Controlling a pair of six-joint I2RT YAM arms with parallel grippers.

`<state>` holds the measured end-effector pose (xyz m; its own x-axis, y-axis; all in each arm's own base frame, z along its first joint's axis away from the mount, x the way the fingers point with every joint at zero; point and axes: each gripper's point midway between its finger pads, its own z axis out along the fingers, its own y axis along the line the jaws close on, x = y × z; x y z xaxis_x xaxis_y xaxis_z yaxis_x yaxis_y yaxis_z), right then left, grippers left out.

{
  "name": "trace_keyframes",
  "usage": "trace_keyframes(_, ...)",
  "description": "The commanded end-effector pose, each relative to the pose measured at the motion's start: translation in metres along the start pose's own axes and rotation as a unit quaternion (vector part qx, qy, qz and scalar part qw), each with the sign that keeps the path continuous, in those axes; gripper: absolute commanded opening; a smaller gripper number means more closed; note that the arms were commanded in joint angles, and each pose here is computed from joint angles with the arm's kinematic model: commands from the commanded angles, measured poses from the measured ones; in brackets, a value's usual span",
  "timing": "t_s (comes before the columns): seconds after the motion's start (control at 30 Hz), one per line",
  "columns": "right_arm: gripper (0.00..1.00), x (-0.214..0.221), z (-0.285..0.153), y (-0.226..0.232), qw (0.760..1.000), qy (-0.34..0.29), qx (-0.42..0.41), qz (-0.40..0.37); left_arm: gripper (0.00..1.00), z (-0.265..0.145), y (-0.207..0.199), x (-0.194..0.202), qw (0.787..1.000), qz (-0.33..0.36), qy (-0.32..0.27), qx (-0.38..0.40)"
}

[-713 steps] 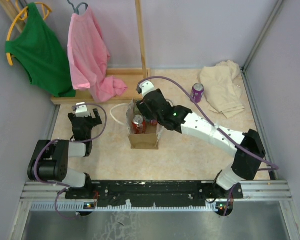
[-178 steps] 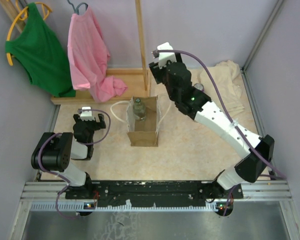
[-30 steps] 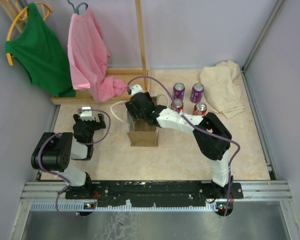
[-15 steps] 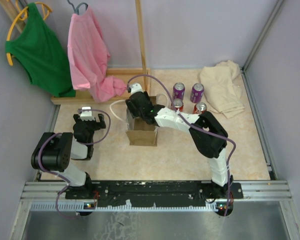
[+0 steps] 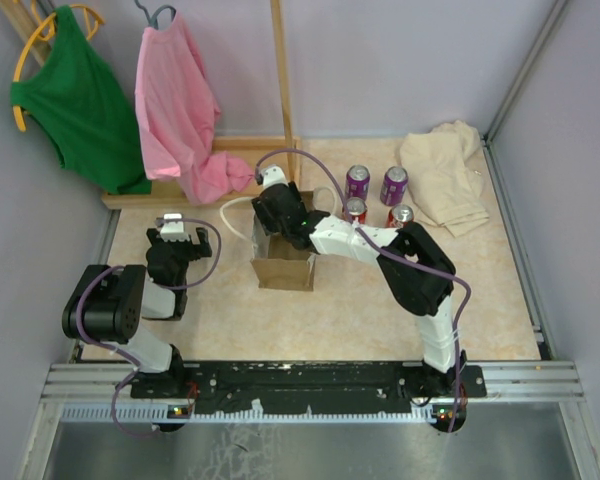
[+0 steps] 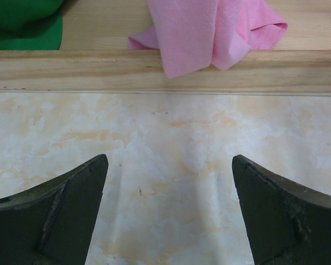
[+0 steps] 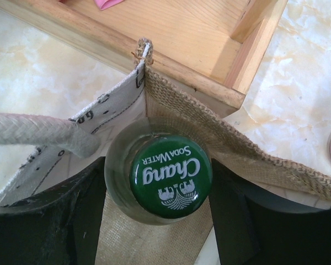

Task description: Take the beverage out of the canvas bag

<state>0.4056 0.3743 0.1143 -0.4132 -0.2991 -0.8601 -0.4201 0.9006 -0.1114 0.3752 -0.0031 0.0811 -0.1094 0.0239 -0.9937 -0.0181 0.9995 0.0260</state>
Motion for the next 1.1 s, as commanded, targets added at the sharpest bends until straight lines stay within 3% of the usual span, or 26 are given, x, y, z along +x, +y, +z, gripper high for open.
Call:
trace_keyframes(0.0,0.00,-0.046,-0.012,-0.010,0.998,-0.060,0.001,0.008,1.00,0.005,-0.004,-0.013,1.000,0.001,-0.024,0.007)
trace_keyframes(0.57,0.00,-0.134,-0.074,-0.022,0.987,-0.158,-0.021,0.036,1.00,0.005,-0.004,-0.013,1.000,0.001,-0.024,0.008)
trace_keyframes(1.0,0.00,-0.163,-0.114,-0.036,0.975,-0.212,-0.028,0.052,1.00,0.005,-0.003,-0.013,1.000,0.000,-0.024,0.007)
trace_keyframes(1.07,0.00,-0.182,-0.137,-0.044,0.970,-0.236,-0.027,0.056,1.00,0.005,-0.004,-0.013,1.000,0.000,-0.023,0.007)
